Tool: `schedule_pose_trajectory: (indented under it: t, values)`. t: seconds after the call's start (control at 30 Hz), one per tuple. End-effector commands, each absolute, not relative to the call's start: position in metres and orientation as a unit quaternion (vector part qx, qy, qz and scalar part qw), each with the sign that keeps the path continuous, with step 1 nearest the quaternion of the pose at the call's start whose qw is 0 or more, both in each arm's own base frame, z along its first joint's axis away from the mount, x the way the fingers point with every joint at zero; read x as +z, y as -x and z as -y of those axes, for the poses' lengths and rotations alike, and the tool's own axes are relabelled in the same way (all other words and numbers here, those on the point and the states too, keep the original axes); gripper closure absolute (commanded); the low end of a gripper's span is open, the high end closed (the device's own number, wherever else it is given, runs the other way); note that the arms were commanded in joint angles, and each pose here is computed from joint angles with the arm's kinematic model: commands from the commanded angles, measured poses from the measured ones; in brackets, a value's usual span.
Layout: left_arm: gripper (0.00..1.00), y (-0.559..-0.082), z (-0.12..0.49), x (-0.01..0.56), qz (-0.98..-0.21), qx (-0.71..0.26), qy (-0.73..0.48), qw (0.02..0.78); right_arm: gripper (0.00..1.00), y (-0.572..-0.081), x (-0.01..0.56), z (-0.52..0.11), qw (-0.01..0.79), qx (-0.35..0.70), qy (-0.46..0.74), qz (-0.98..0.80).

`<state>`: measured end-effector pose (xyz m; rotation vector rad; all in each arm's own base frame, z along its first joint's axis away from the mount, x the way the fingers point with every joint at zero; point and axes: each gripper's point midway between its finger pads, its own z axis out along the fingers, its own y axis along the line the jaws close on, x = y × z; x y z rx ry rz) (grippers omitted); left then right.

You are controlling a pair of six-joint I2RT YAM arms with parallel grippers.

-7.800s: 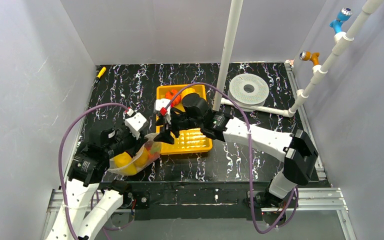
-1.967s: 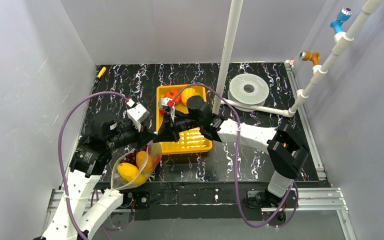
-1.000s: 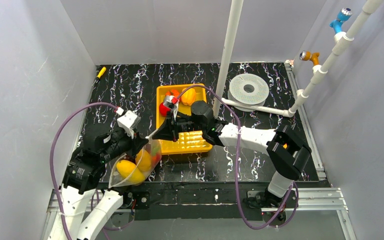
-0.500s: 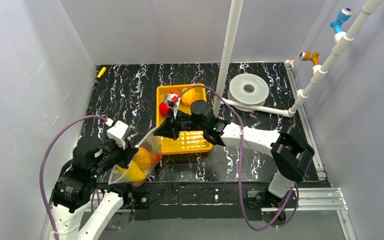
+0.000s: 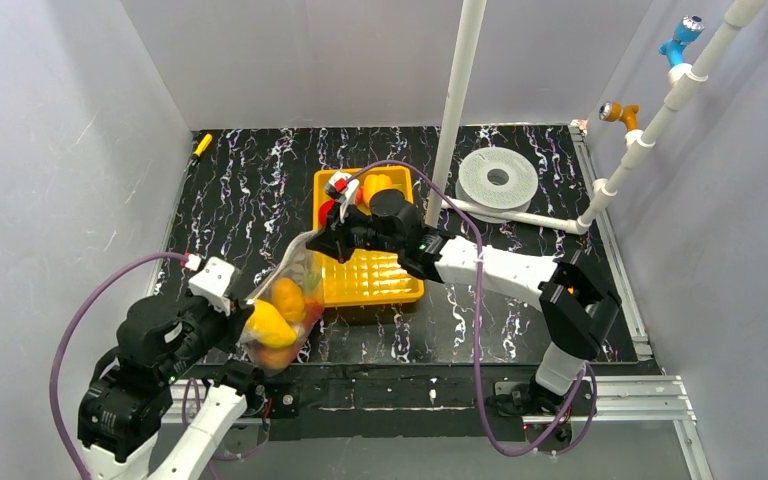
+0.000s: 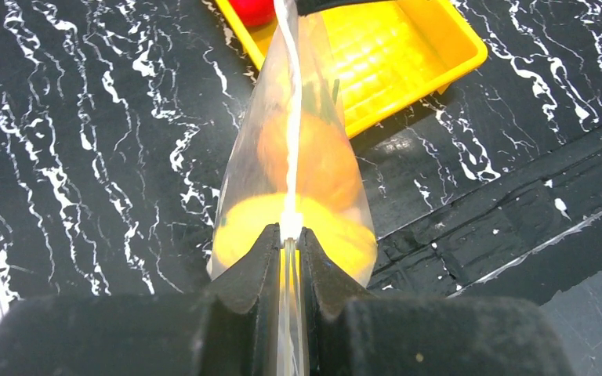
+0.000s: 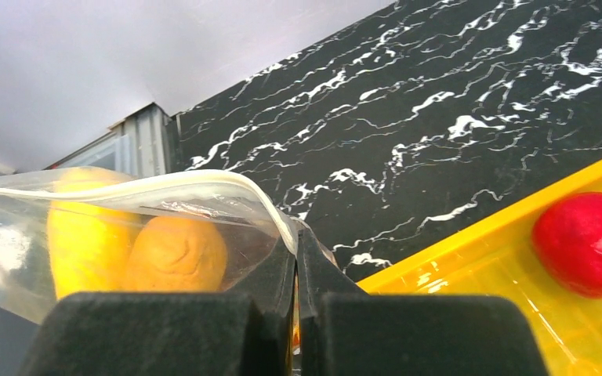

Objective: Place the food in the zip-top bag and seal the zipper
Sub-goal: Zip the zipper food storage bag at the center of the board, then place the zipper food storage bag at the center of the board.

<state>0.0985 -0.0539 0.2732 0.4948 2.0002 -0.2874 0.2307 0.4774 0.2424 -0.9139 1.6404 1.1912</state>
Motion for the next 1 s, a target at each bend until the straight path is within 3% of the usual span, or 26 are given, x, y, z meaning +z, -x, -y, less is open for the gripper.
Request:
schedule_pose_trajectory:
  t: [0.0,0.8,0.87,0.97]
  values:
    - [1.0,-0.079,0.035,0.277,-0.833,-0.089,-0.198,0.509,0.99,-0.297,0.264,-0.462,0.537,0.398,0.314,-0.674]
    - [0.99,-0.054,0.003,0.284,-0.832,-0.024,-0.199,0.517,0.99,-0.308,0.265,-0.475,0.539,0.395,0.315,-0.674]
    - [0.83,-0.058,0.008,0.284,-0.832,-0.033,-0.2,0.516,0.99,-0.307,0.267,-0.477,0.538,0.397,0.317,-0.672]
    - [0.46,-0.063,0.012,0.287,-0.829,-0.04,-0.2,0.52,0.99,-0.304,0.269,-0.482,0.537,0.395,0.323,-0.672]
